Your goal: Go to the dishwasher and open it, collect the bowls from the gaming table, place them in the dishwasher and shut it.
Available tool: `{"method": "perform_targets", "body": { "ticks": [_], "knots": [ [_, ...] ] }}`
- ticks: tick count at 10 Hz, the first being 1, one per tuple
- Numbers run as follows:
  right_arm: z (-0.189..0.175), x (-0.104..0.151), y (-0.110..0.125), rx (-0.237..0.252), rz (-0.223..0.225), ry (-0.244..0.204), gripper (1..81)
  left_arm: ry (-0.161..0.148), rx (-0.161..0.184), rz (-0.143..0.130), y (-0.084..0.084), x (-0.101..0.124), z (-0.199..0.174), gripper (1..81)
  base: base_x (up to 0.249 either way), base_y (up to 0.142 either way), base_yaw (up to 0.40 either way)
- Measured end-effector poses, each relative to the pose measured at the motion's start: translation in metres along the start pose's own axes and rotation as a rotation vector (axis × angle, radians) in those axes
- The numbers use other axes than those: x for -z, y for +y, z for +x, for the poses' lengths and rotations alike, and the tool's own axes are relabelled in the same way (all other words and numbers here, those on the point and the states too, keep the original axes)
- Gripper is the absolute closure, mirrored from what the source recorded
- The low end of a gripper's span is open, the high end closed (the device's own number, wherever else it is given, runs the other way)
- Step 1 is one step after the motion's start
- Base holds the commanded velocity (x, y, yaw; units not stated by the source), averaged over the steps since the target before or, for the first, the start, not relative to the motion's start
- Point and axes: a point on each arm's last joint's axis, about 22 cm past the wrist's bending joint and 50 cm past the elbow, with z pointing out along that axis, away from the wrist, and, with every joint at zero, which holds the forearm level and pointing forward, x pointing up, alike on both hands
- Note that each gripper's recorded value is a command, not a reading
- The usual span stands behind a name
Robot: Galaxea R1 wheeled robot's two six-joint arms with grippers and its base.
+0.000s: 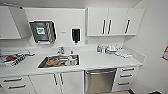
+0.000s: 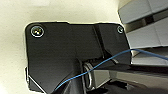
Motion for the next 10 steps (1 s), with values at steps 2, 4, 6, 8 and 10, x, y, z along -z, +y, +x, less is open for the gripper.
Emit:
{"method": "perform_targets", "body": {
  "ticks": [2,4,6,8,10],
  "knots": [
    [-0.0097,0.0006,0.0003,-0.006,-0.001,-0.012,1.0,-0.016,0.005,-0.001,0.0006,0.0004,-0.0100,1.0,0.123,0.000,0.000],
    [-0.0099,0.0007,0.0003,-0.006,-0.001,-0.012,1.0,-0.012,0.003,-0.001,0.0004,0.0003,-0.0072,1.0,0.123,0.000,0.000],
    [-0.0092,0.0008,0.0006,-0.005,-0.002,-0.011,1.0,-0.011,0.004,-0.001,0.0004,0.0003,-0.0070,1.0,0.123,0.000,0.000],
    [-0.0095,0.0006,0.0003,-0.006,-0.001,-0.011,1.0,-0.011,0.004,-0.001,0.0004,0.0003,-0.0070,1.0,0.123,0.000,0.000],
    [-0.0095,0.0006,0.0003,-0.006,-0.001,-0.011,1.0,-0.011,0.004,0.000,0.0000,0.0003,-0.0070,1.0,0.123,0.000,0.000]
  ]
}}
